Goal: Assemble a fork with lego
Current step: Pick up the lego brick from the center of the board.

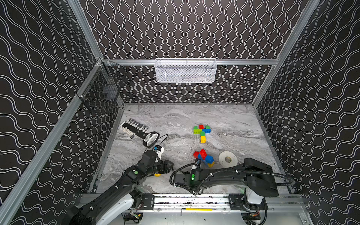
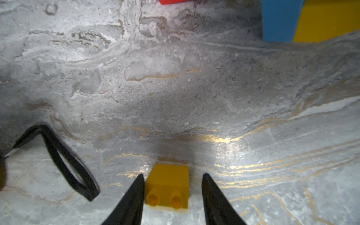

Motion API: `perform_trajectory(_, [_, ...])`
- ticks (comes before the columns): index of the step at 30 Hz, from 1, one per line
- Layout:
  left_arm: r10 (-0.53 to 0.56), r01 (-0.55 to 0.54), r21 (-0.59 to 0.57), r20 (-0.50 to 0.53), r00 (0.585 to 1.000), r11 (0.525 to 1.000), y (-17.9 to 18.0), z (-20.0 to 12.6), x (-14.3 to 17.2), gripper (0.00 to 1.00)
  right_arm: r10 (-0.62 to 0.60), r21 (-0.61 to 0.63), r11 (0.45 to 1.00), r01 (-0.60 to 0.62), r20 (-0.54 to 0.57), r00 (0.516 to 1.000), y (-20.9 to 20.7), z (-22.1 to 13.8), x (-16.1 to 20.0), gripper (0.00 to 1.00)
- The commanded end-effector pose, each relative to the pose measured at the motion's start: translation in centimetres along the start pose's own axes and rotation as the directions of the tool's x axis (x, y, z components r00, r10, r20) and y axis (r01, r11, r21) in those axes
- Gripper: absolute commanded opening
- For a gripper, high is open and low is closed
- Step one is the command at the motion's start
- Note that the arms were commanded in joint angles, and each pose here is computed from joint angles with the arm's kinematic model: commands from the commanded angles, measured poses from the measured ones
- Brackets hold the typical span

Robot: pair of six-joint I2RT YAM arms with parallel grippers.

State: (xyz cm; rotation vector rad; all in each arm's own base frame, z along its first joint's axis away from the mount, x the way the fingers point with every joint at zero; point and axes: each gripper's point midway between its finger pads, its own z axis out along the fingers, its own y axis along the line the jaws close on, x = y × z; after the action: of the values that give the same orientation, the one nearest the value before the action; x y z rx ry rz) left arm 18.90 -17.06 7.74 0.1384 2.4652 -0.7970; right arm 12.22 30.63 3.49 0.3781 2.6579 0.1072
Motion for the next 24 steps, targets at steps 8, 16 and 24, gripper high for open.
perform_trajectory(8, [0.009, -0.009, 0.007, -0.002, 1.0, 1.0, -0.2, 0.3, -0.2, 0.73, -0.052, 0.049, 0.997, 0.052, -0.009, 0.999, -0.1, 0.4, 0.2, 0.42])
perform_trajectory(16, [0.009, -0.009, 0.009, -0.007, 1.0, 1.0, -0.1, 0.4, 0.0, 0.72, -0.065, 0.061, 0.996, 0.067, -0.021, 0.998, -0.2, 0.9, 0.5, 0.37])
perform_trajectory(24, [0.021, -0.021, 0.011, 0.01, 1.0, 1.0, -0.5, 0.3, -0.8, 0.71, -0.048, 0.004, 0.999, 0.047, 0.035, 0.998, 0.1, -0.8, -1.4, 0.26])
